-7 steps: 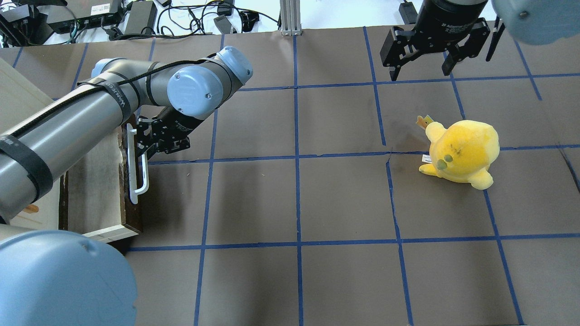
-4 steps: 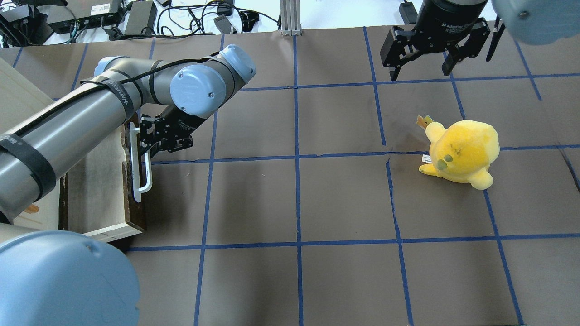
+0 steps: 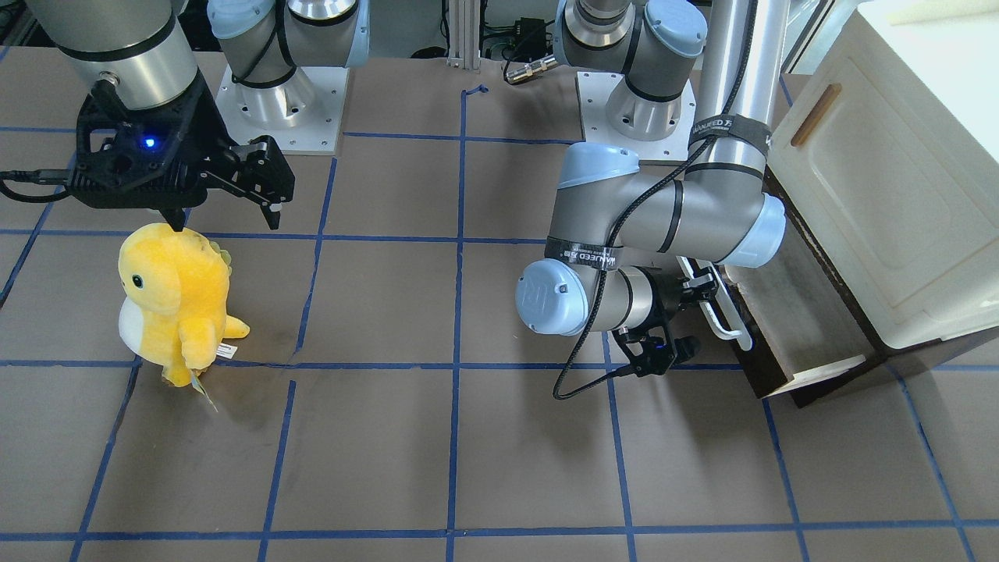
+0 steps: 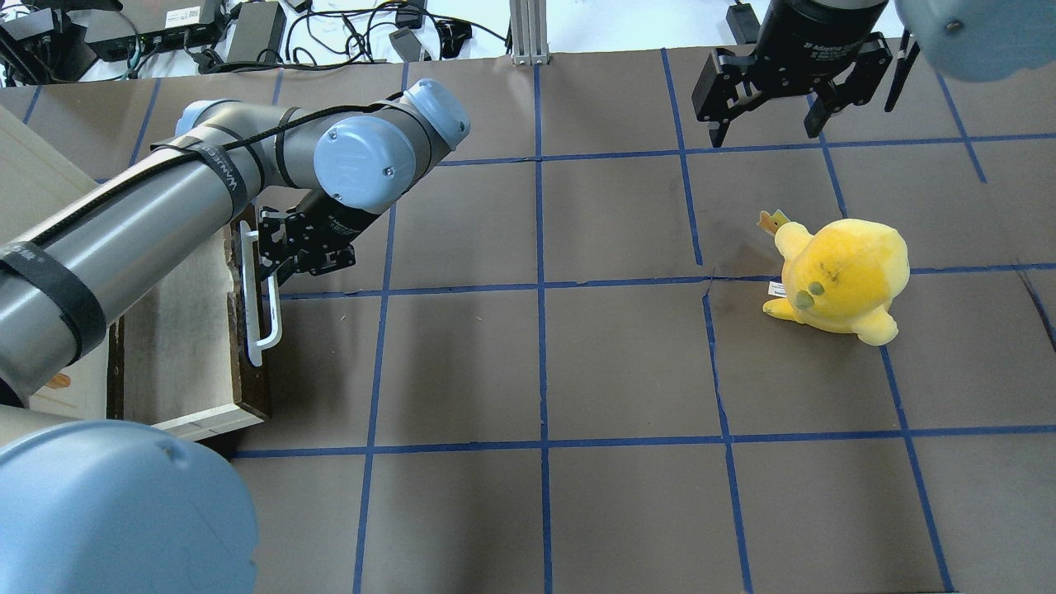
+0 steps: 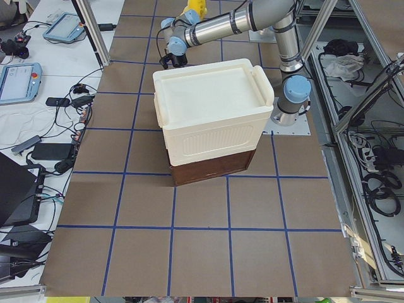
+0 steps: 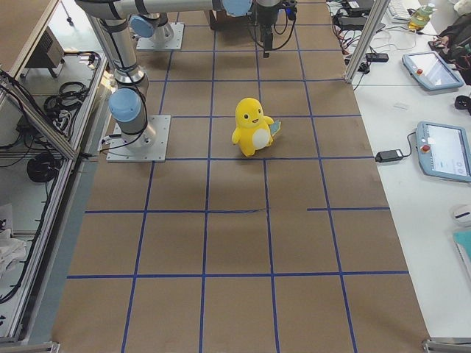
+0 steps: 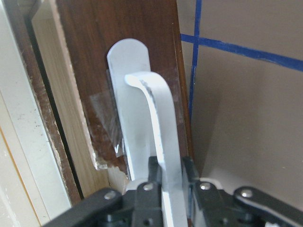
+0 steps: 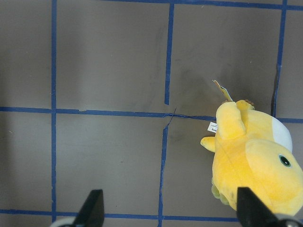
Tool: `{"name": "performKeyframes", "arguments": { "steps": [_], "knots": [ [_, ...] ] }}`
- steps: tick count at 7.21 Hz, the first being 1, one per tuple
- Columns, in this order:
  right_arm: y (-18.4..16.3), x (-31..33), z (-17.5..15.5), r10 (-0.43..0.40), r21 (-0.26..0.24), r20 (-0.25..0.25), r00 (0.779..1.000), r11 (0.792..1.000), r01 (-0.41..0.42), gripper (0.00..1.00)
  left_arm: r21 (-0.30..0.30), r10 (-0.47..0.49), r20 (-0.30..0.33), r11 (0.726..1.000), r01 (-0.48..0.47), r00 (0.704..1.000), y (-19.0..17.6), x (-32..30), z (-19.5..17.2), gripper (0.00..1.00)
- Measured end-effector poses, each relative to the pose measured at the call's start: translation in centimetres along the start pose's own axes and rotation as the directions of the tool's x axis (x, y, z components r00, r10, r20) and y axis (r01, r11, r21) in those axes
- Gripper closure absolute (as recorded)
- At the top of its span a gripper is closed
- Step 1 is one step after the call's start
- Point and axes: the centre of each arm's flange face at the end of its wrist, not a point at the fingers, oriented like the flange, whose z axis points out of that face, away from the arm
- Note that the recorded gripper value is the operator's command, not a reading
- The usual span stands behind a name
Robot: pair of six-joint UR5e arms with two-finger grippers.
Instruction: Pull drawer sideways
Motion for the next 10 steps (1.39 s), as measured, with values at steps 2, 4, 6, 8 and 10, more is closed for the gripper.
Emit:
{"name": "performKeyframes", "arguments": {
  "steps": [2,4,6,8,10],
  "knots": [
    [0.0,0.0,0.0,0.000,0.000,-0.001,1.000,1.000,0.000,0.00,0.007,0.005,0.000,1.000,-0.005,1.000,0.0,-0.3,-0.2,0.07],
    [0.0,0.0,0.0,0.000,0.000,0.000,1.000,1.000,0.000,0.00,0.017,0.005,-0.013,1.000,-0.005,1.000,-0.2,-0.9,-0.8,0.00],
    [0.0,0.0,0.0,0.000,0.000,0.000,1.000,1.000,0.000,0.00,0.033,0.042,-0.068,0.999,-0.040,0.997,-0.2,-2.8,-2.8,0.00],
    [0.0,0.0,0.0,0.000,0.000,-0.001,1.000,1.000,0.000,0.00,0.072,0.065,-0.232,0.996,-0.049,0.971,0.3,-7.5,-7.3,0.00],
    [0.0,0.0,0.0,0.000,0.000,0.000,1.000,1.000,0.000,0.00,0.094,0.032,-0.467,0.995,0.014,0.884,2.1,-12.9,-12.4,0.00]
  ]
}}
